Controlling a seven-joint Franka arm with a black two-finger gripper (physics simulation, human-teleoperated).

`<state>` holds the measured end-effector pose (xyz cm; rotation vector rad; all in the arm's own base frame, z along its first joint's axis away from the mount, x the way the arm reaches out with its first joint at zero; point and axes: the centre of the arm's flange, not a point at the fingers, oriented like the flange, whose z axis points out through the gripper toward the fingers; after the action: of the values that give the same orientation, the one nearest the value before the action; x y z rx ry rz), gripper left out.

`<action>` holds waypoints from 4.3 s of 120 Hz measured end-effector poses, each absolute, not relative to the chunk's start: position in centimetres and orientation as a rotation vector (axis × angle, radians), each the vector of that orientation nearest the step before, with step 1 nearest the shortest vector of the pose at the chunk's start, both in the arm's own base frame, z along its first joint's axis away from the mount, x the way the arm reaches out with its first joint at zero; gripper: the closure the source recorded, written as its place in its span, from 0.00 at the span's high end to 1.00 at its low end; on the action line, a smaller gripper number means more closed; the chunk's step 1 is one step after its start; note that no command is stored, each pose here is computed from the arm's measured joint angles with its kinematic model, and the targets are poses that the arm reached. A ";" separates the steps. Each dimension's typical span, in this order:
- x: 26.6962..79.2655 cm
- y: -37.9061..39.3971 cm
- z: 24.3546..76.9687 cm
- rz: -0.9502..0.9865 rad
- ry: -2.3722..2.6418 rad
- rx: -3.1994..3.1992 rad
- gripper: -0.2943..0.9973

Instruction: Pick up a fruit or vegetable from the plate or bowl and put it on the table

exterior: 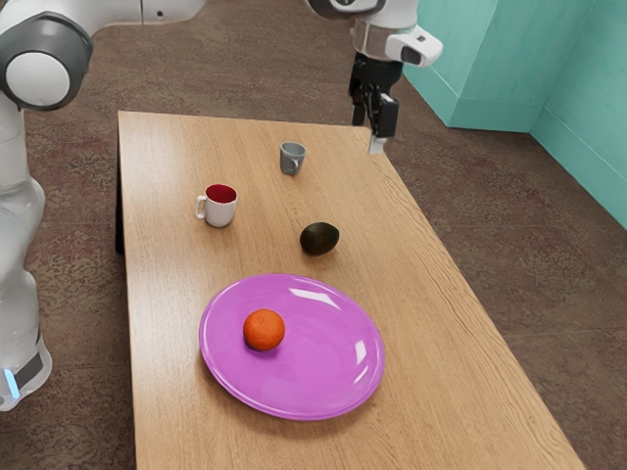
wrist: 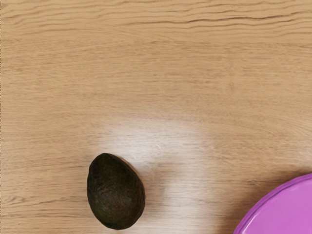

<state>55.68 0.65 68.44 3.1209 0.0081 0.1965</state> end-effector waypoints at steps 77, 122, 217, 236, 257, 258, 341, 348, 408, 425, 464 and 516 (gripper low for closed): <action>54.6 -13.0 69.9 0.233 -0.388 3.078 0.77; 50.1 -25.1 69.9 0.218 -0.738 2.998 0.77; 38.2 -16.4 56.3 0.145 -0.607 3.000 0.77; 37.7 -16.7 53.5 0.090 -0.613 3.001 0.77; 38.1 -17.8 51.2 0.038 -0.618 2.984 0.77; 38.1 -17.9 51.1 0.037 -0.617 2.983 0.77; 40.0 -18.3 46.4 0.085 -0.571 2.963 0.77; 40.1 -18.1 46.0 0.082 -0.562 2.965 0.77; 40.3 -16.4 44.2 0.111 -0.514 2.967 0.55; 41.0 -17.2 46.5 0.184 -0.533 2.956 0.52; 57.8 -20.5 58.7 0.418 -0.484 2.965 0.52; 64.9 -27.0 53.4 0.265 -0.579 2.993 0.64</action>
<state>64.87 -27.03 53.37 2.9934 -0.5793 0.2653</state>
